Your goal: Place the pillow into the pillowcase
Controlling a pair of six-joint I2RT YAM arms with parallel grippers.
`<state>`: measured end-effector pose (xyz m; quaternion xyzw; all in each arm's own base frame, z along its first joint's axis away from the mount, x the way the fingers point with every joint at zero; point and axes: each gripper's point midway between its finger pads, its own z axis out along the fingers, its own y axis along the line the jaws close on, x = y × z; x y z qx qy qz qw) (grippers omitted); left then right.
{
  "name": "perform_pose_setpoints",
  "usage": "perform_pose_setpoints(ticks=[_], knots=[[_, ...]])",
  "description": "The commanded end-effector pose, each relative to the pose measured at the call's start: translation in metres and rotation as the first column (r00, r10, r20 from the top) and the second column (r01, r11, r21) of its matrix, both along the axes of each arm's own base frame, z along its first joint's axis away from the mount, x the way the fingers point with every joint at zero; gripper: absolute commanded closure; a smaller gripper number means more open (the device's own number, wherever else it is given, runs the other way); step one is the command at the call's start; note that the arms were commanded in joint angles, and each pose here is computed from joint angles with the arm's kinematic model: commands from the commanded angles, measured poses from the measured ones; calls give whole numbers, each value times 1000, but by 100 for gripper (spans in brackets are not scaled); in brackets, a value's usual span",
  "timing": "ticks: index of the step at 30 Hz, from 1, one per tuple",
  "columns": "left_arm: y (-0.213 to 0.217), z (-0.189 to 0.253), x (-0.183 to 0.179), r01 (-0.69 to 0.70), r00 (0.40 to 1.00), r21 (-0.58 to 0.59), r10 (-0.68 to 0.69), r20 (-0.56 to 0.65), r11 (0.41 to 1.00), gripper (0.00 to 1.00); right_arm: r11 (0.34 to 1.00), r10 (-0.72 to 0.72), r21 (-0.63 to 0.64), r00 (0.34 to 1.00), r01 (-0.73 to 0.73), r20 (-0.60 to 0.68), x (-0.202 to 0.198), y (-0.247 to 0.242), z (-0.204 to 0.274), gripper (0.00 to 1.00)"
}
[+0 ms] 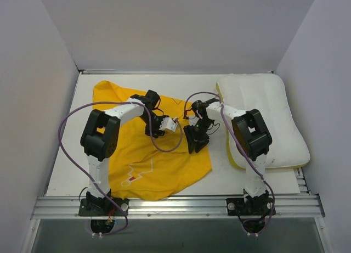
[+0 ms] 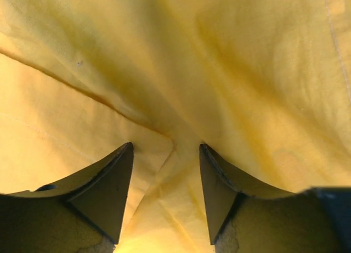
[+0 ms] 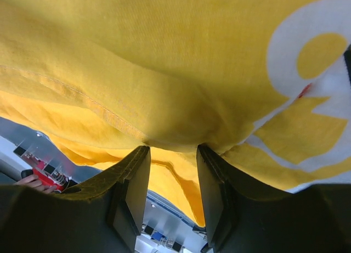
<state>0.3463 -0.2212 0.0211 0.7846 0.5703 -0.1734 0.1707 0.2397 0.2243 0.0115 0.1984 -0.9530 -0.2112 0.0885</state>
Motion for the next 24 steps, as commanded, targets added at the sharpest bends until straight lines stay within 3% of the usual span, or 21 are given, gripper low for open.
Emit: perform_pose_setpoints(ticks=[1,3,6,8,17,18,24], knots=[[-8,6,-7,6,1000,-17,-7,-22,1000,41,990,49,-125,996,-58,-76,-25,-26,-28,59],[-11,0,1,-24,1000,-14,24,-5,1000,45,991,49,-123,995,-59,-83,-27,-27,-28,59],[-10,-5,18,-78,997,-11,78,8,997,66,988,60,-135,994,-72,-90,-32,-31,-29,60],[-7,2,33,-109,994,-26,109,30,994,74,986,69,-144,993,-83,-99,-37,-34,-30,60],[-9,35,63,-139,986,-102,147,82,985,92,982,90,-161,992,-104,-92,-38,-36,-29,60],[-12,39,67,-138,985,-114,149,89,984,98,981,91,-163,991,-106,-94,-39,-36,-29,60],[-21,62,105,-236,963,-193,257,86,952,100,979,96,-168,991,-111,-97,-41,-38,-29,60]])
